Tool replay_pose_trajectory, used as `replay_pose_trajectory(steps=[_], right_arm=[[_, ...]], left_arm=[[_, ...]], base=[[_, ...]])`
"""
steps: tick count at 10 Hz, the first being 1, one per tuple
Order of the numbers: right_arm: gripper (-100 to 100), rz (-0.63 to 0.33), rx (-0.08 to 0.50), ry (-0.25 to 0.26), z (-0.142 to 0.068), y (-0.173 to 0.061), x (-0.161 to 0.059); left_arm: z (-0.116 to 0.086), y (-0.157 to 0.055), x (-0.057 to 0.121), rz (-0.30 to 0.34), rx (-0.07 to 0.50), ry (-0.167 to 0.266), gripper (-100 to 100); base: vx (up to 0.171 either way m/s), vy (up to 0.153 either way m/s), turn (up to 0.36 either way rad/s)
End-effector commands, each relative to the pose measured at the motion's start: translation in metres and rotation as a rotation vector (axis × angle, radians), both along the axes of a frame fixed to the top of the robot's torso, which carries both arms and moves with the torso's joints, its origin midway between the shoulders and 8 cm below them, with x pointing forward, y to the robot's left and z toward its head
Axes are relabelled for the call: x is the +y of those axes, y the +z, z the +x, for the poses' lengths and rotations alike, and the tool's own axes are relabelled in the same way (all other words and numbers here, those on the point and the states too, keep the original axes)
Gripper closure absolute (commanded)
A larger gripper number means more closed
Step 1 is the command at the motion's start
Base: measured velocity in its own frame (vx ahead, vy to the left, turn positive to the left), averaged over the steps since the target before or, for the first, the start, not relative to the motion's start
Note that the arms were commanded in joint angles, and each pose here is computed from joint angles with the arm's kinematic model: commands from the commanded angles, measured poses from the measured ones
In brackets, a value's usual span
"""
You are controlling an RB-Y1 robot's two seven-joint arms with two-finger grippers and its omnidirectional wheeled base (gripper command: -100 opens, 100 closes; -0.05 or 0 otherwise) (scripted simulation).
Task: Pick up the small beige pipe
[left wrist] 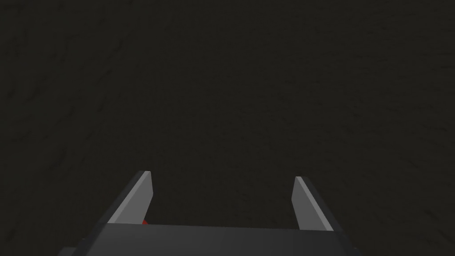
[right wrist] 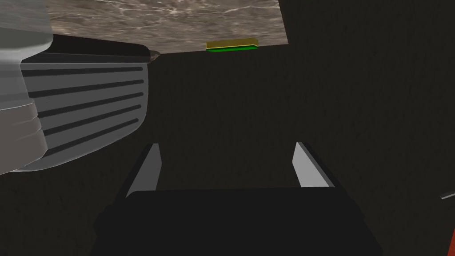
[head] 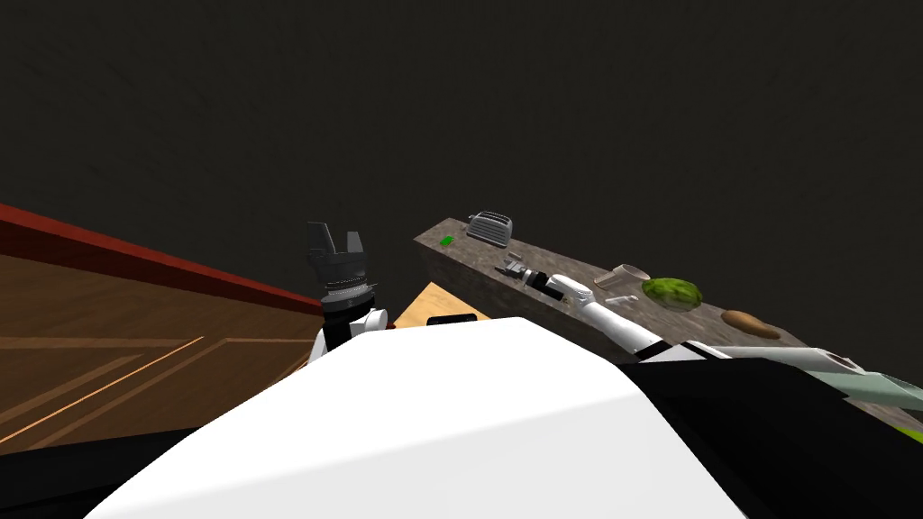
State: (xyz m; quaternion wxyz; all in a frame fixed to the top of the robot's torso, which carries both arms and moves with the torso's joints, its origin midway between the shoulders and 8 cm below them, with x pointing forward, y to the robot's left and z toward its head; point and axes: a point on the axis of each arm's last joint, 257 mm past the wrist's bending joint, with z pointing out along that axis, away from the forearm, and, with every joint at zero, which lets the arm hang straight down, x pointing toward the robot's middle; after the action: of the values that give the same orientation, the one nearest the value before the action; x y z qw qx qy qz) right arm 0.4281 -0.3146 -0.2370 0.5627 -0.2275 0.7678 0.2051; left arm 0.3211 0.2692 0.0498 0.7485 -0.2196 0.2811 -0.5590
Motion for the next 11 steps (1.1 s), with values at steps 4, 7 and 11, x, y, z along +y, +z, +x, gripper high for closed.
replay_pose_trajectory(steps=[4,7,11], right_arm=[[-100,-0.199,0.097,-0.055,-0.011,-0.035,-0.077],[-100,-0.293,0.14,-0.076,-0.019,-0.043,-0.115],[-100,-0.438,0.23,-0.125,-0.042,-0.058,-0.184]], left_arm=[[0.0,0.0,0.0,0.0,0.0,0.0,0],[0.0,0.0,0.0,0.0,0.0,0.0,0],[0.0,0.0,0.0,0.0,0.0,0.0,0]], base=[[0.043,0.043,0.136],[0.052,0.039,0.109],[0.06,0.028,0.139]])
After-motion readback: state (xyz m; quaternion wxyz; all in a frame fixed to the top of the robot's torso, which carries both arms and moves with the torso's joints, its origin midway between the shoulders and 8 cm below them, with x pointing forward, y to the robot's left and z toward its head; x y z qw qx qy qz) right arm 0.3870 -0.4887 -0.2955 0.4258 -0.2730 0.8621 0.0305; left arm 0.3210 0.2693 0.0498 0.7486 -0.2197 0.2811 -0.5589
